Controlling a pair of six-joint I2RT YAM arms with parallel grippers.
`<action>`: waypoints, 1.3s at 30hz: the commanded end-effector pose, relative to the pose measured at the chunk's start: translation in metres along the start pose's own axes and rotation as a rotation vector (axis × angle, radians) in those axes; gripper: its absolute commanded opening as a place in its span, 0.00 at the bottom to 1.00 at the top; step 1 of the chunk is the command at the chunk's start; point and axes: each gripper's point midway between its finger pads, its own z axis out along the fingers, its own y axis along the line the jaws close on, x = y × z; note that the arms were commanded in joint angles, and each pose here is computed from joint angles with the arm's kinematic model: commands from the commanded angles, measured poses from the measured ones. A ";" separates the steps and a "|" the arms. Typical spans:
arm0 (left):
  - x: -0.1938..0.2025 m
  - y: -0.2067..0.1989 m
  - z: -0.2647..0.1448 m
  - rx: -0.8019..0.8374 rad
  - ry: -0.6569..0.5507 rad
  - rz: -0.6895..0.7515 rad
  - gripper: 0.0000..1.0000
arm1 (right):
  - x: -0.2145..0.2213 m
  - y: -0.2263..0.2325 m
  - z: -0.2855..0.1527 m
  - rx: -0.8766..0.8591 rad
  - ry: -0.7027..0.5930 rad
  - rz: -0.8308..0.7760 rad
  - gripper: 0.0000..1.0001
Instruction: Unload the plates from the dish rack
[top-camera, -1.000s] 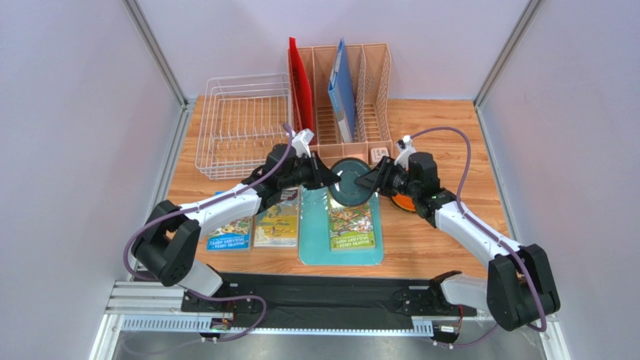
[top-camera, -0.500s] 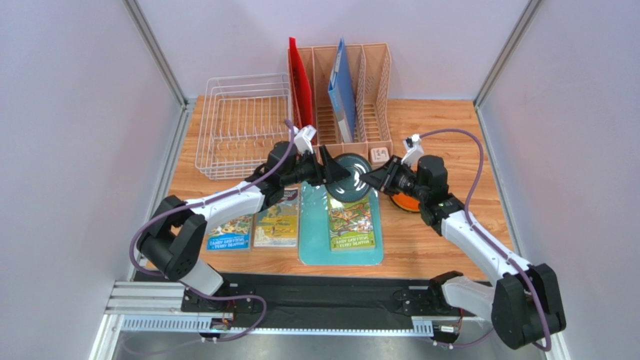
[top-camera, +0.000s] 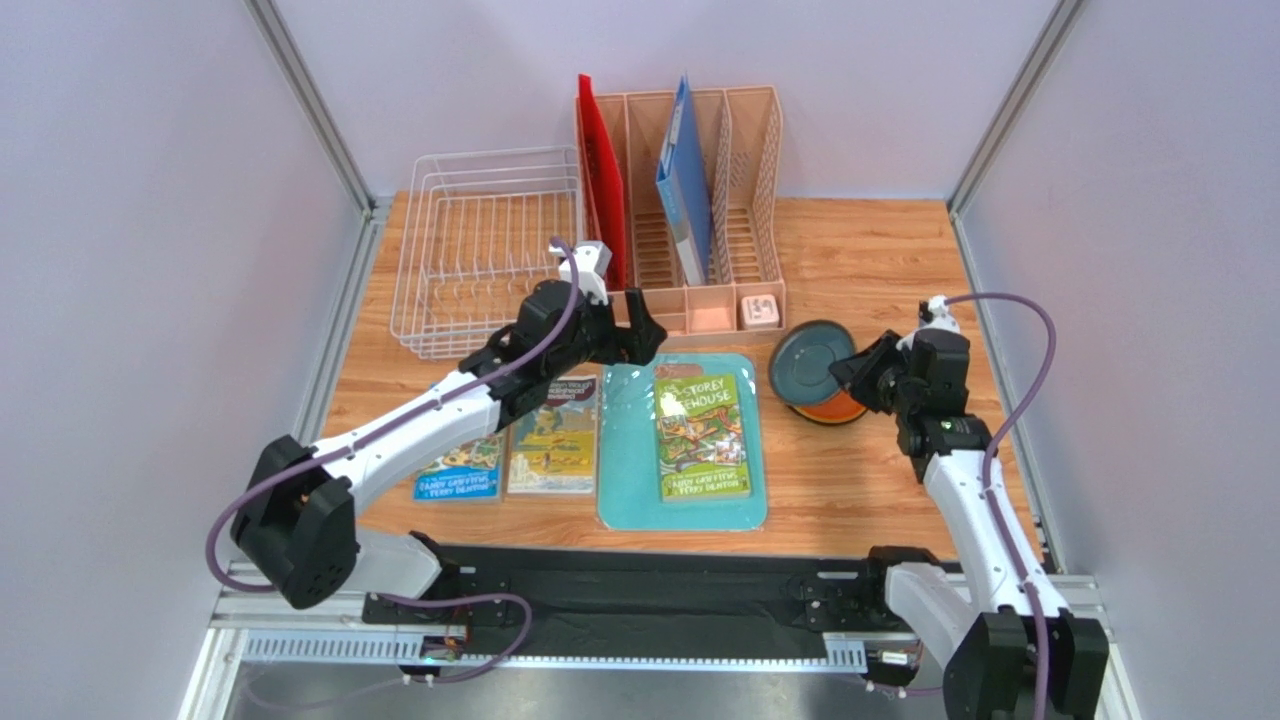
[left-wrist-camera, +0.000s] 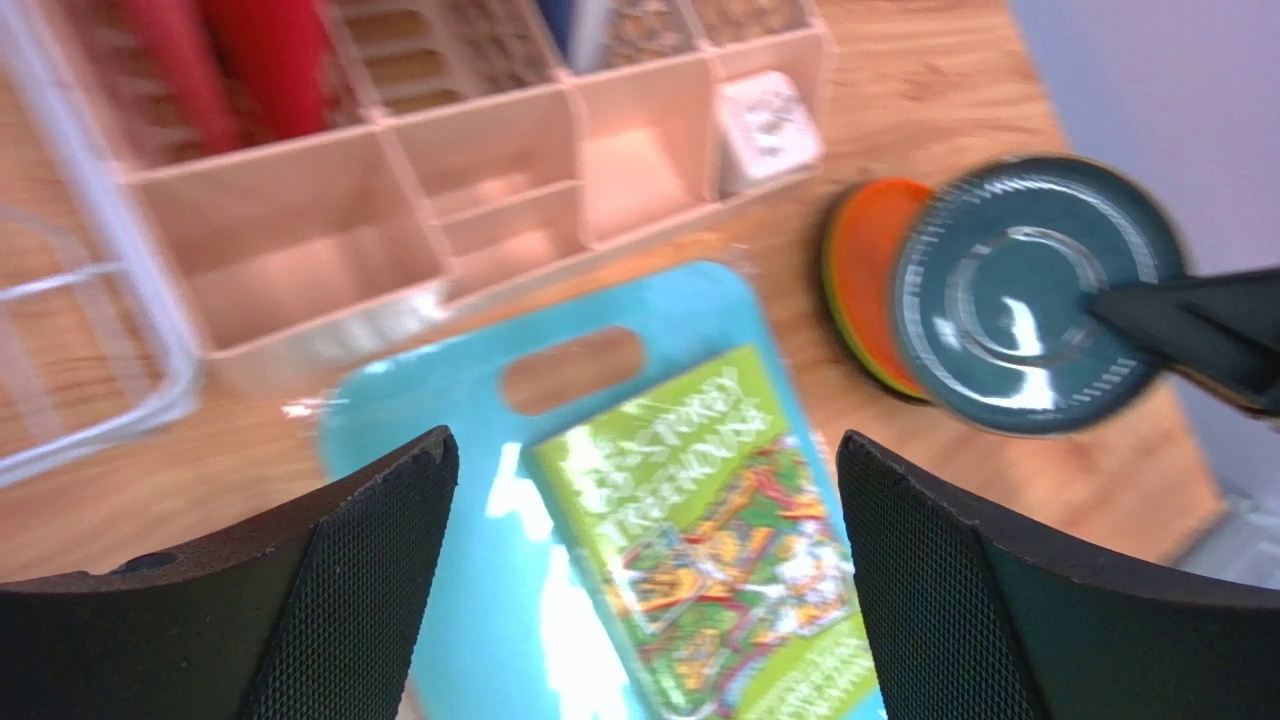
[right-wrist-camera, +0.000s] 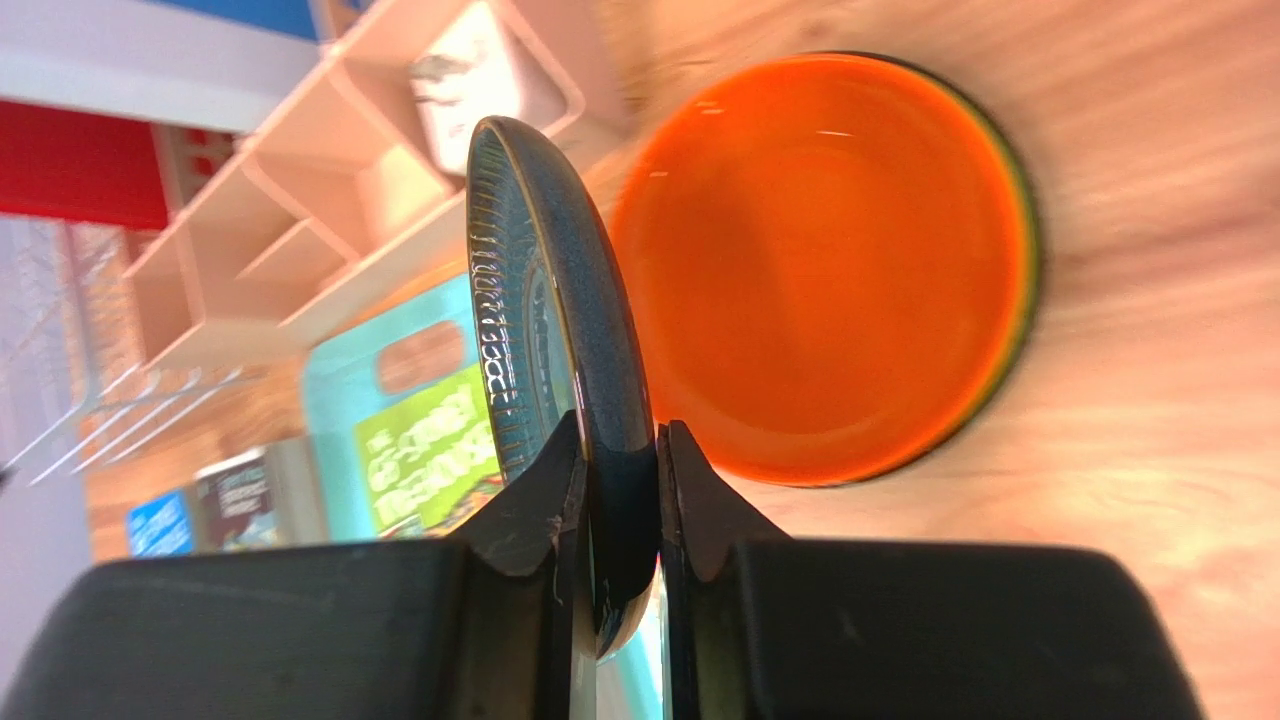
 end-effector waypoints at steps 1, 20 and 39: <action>-0.017 0.057 -0.027 -0.301 -0.057 0.168 1.00 | -0.022 -0.016 0.000 0.073 -0.060 -0.027 0.00; -0.016 0.079 -0.044 -0.400 -0.066 0.219 0.99 | -0.025 -0.036 0.043 0.101 0.014 0.012 0.09; -0.016 0.082 -0.046 -0.401 -0.054 0.227 0.99 | -0.024 -0.054 0.029 0.222 0.034 -0.008 0.74</action>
